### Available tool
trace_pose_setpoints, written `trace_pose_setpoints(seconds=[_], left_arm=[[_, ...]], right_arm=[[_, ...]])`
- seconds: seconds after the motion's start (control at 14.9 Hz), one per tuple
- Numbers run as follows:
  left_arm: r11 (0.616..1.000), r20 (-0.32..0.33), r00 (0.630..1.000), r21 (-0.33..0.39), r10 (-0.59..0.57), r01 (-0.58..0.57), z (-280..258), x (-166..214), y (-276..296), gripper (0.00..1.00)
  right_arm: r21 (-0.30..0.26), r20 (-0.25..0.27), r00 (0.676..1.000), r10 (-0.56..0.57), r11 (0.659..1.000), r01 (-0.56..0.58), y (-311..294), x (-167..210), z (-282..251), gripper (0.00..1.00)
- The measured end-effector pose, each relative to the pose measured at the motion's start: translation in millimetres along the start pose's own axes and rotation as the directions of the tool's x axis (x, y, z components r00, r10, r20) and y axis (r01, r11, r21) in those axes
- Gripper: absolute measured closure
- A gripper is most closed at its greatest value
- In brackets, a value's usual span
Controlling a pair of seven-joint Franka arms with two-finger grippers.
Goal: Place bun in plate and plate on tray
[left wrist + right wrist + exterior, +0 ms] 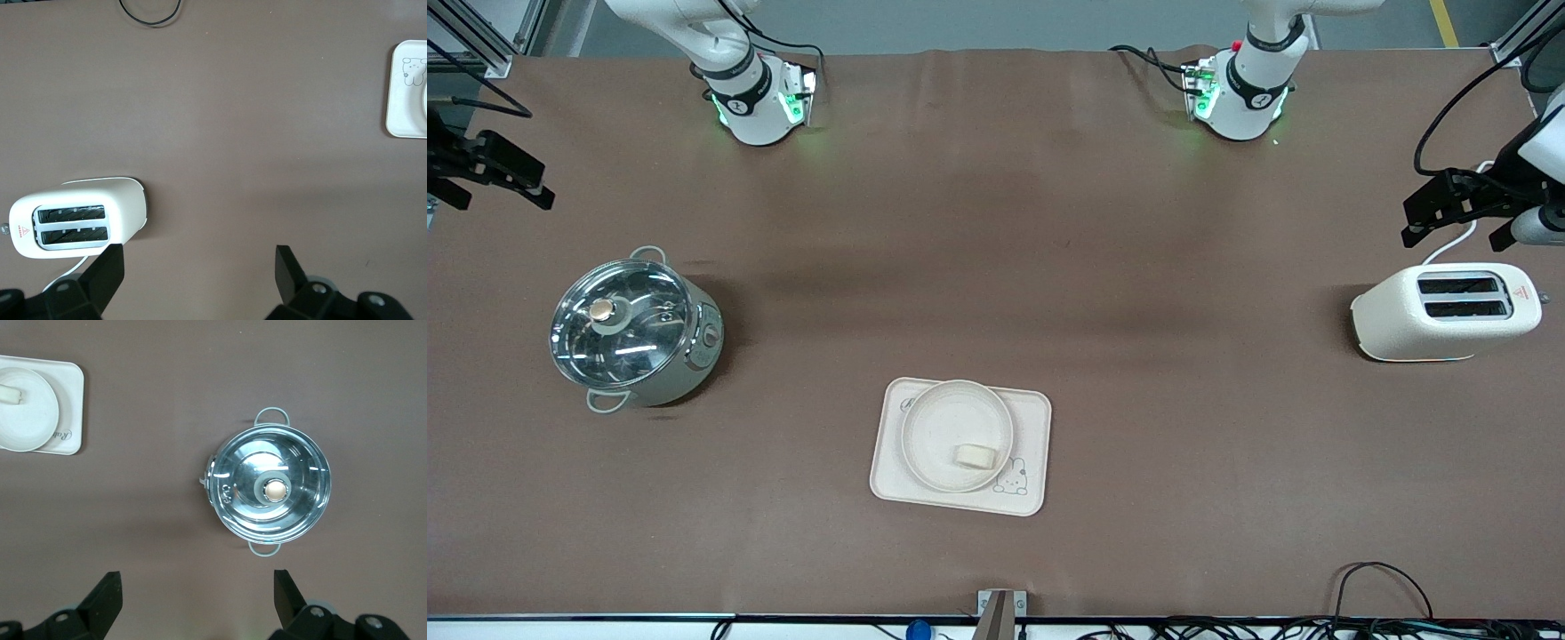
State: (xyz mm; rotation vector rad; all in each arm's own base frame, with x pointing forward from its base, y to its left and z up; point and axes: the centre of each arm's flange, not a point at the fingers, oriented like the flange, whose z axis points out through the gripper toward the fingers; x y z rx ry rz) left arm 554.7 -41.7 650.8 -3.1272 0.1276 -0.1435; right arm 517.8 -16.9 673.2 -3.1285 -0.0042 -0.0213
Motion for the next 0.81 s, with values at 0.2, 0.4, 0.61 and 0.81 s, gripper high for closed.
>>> trace_pose_setpoints(seconds=[0.2,0.4,0.61,0.81], left_arm=[[1.000,0.000,1.000,0.001,-0.006,0.006,0.1,0.0,-3.2,0.00],[1.000,0.001,1.000,0.001,-0.011,0.011,0.3,-0.1,-6.9,0.00],[1.000,0.001,1.000,0.001,-0.011,0.011,0.3,-0.1,-7.5,0.00],[1.000,0.001,1.000,0.001,-0.011,0.011,0.4,-0.1,-7.5,0.00]], right_arm=[[-0.001,-0.008,0.999,-0.054,0.999,0.054,17.5,-0.7,1.0,0.00],[-0.001,0.000,0.997,-0.071,0.997,0.071,13.5,-1.0,2.4,0.00],[0.001,0.013,0.997,-0.077,0.997,0.077,10.4,-2.6,3.3,0.00],[0.001,0.016,0.997,-0.077,0.997,0.077,10.5,-2.8,3.8,0.00]])
